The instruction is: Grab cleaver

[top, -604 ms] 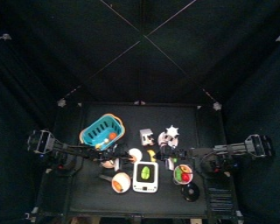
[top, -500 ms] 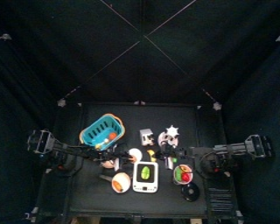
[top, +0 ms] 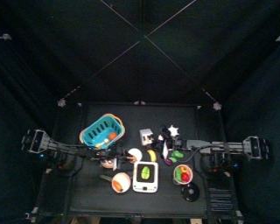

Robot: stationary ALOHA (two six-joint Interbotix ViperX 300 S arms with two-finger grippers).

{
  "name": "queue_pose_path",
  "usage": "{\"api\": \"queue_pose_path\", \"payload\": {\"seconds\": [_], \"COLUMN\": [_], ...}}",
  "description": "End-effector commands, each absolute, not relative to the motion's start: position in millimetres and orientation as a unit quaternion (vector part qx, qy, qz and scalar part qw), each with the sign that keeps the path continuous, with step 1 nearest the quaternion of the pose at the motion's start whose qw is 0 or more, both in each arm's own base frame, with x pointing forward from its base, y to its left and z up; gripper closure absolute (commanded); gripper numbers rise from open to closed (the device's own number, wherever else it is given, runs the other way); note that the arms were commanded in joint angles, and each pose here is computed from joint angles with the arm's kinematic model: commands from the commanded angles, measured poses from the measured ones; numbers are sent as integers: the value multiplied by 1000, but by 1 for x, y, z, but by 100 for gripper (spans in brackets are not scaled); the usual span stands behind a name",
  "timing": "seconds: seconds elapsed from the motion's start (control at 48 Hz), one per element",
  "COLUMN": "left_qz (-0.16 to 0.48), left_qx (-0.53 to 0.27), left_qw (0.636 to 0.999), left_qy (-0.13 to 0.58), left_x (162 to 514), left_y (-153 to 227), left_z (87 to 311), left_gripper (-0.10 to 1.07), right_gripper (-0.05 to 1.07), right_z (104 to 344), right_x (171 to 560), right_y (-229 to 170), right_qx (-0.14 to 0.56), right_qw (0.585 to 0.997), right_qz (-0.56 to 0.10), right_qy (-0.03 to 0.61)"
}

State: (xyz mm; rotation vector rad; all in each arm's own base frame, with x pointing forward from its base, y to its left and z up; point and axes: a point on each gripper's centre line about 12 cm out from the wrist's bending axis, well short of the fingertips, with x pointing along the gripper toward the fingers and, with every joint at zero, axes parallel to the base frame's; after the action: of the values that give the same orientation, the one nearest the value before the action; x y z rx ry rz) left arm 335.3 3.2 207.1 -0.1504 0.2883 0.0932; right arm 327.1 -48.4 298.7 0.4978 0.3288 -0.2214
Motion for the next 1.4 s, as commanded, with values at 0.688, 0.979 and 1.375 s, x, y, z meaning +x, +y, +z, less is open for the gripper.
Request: {"api": "queue_pose_path", "payload": {"seconds": [0.688,0.979,1.375], "left_qz": [93,94,95], "left_qx": [-78,-80,-81], "left_qw": [986,985,985], "left_qy": [116,116,118], "left_x": [291,291,290], "left_y": [36,36,36], "left_z": [225,225,223], "left_gripper": [30,30,30], "right_gripper": [66,66,41], "right_z": [317,313,297], "right_x": [400,396,408], "right_y": [-83,-87,-64], "right_qx": [258,212,187], "right_qw": [881,844,844], "right_qz": [-155,-281,-301], "right_qy": [364,405,402]}}
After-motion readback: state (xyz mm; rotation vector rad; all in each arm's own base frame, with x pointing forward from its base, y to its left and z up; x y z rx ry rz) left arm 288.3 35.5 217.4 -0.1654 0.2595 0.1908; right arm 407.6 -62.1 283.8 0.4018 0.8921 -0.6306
